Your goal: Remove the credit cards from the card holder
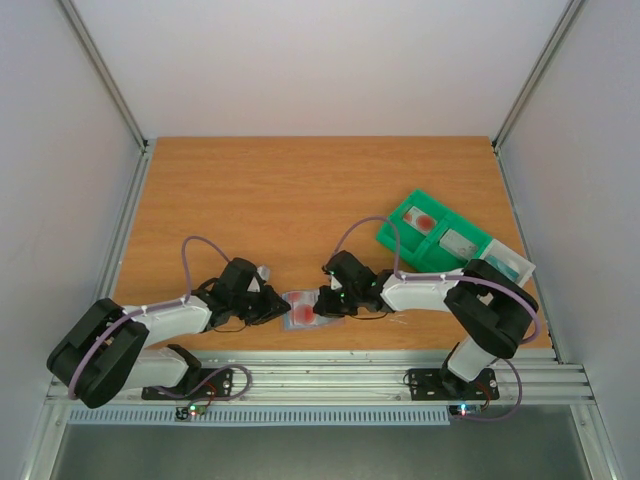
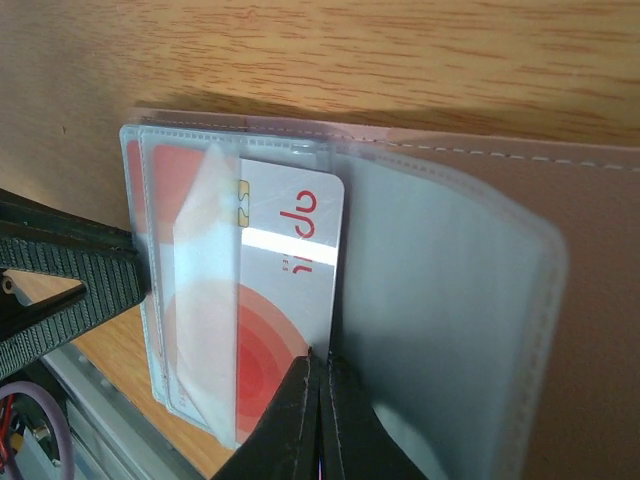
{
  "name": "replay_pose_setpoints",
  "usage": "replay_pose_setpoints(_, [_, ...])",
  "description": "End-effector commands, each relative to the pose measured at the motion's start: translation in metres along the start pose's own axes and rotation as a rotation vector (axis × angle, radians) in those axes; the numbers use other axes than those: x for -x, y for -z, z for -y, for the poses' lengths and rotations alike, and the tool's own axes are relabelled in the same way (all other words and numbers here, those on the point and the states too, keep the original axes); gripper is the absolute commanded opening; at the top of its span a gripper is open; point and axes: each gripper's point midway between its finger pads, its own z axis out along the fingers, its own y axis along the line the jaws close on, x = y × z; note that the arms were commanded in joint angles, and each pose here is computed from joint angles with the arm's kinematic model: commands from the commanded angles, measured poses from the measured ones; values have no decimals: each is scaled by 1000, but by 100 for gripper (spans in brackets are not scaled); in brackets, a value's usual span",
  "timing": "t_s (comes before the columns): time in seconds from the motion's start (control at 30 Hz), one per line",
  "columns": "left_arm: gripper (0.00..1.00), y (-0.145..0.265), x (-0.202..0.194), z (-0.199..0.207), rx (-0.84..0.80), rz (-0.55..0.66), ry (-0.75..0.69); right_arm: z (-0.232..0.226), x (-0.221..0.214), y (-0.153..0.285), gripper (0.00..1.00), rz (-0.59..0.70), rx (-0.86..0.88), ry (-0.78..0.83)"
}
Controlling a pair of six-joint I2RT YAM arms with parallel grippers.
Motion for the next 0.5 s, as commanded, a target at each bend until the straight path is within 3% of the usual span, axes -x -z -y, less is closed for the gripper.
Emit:
replay_pose_setpoints(0.0, [16,0,-2,-21,86,16,0,9,0,5,1,18,-21,-10])
replay_pose_setpoints(0.37, [16,2,-4,-23,101,9,3,8,2,13,2,40,-15,-13])
replay_pose_setpoints(0.47, [16,3,-4,-22,98,11,3,5,2,12,11,39,5,-19])
